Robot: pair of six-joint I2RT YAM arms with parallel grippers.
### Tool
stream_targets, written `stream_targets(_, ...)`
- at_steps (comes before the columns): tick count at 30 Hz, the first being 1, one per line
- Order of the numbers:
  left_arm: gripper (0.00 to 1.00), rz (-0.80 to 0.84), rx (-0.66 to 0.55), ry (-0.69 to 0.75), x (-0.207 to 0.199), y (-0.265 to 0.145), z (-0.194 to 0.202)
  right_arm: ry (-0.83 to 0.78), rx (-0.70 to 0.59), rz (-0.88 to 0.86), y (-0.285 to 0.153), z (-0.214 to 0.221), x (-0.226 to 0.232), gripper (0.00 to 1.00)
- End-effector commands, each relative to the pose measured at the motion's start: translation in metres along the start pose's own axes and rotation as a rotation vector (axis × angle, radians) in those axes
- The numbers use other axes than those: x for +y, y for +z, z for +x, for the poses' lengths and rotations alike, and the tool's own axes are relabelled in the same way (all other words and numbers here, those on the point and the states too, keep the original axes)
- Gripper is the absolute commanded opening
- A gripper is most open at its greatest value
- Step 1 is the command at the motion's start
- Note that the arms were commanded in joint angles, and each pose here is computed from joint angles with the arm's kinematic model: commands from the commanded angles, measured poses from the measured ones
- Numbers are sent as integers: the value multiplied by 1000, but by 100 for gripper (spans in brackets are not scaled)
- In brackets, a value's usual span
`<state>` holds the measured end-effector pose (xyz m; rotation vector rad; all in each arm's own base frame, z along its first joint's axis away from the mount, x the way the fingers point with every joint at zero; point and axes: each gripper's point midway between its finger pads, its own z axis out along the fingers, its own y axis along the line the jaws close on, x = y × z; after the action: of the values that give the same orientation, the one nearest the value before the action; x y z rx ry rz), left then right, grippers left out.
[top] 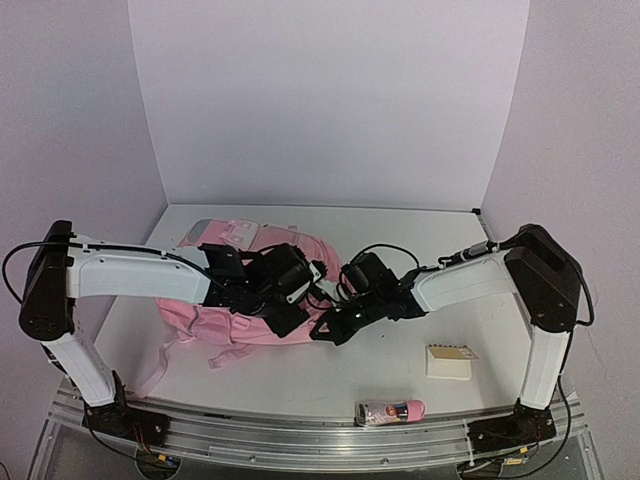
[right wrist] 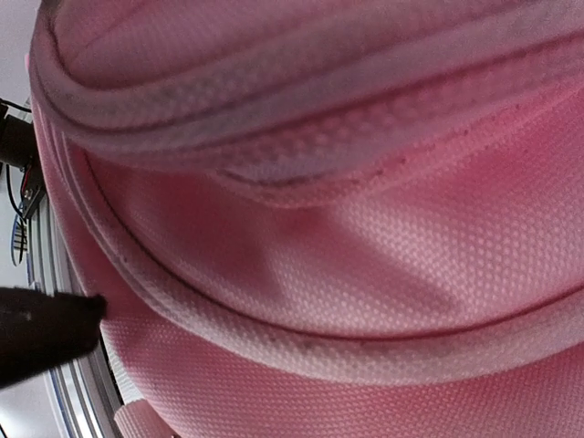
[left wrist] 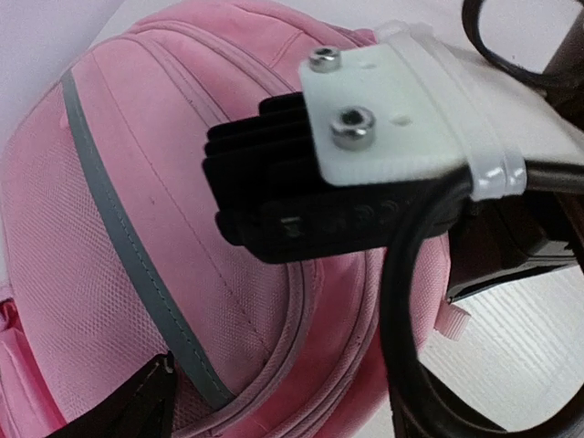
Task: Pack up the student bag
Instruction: Zip the student bag at the center of the board.
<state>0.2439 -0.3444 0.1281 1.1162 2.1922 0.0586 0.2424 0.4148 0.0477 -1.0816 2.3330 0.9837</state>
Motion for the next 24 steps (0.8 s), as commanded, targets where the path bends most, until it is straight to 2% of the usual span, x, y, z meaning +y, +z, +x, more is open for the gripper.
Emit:
stream_targets(1,68,-32,-11,29,13,3,-5,-12,-87,-9,-10,-30,8,0)
stream_targets(5,56,-79,-42,-4,27,9,-15,-1,-82,-20,-9,-28,10,0)
stream_targets(10,55,-98,-38,54,26,21,-17,4,-84,-20,-11,-28,10,0)
stream_targets(12,51,-115,-14,76,25,29,-12,2,-87,-23,-12,-29,11,0)
stream_targets(13,48,-128,1,85,26,34,-8,1,-89,-23,-12,-30,11,0)
stream_targets(15,35,-150,20,91,27,40,-4,2,-90,-20,-13,-30,10,0)
stream_targets(19,2,-207,23,73,36,41,-3,9,-88,-17,-13,-28,10,0)
stream_targets(24,0,-213,-5,59,43,26,0,18,-104,40,-19,-29,2,0)
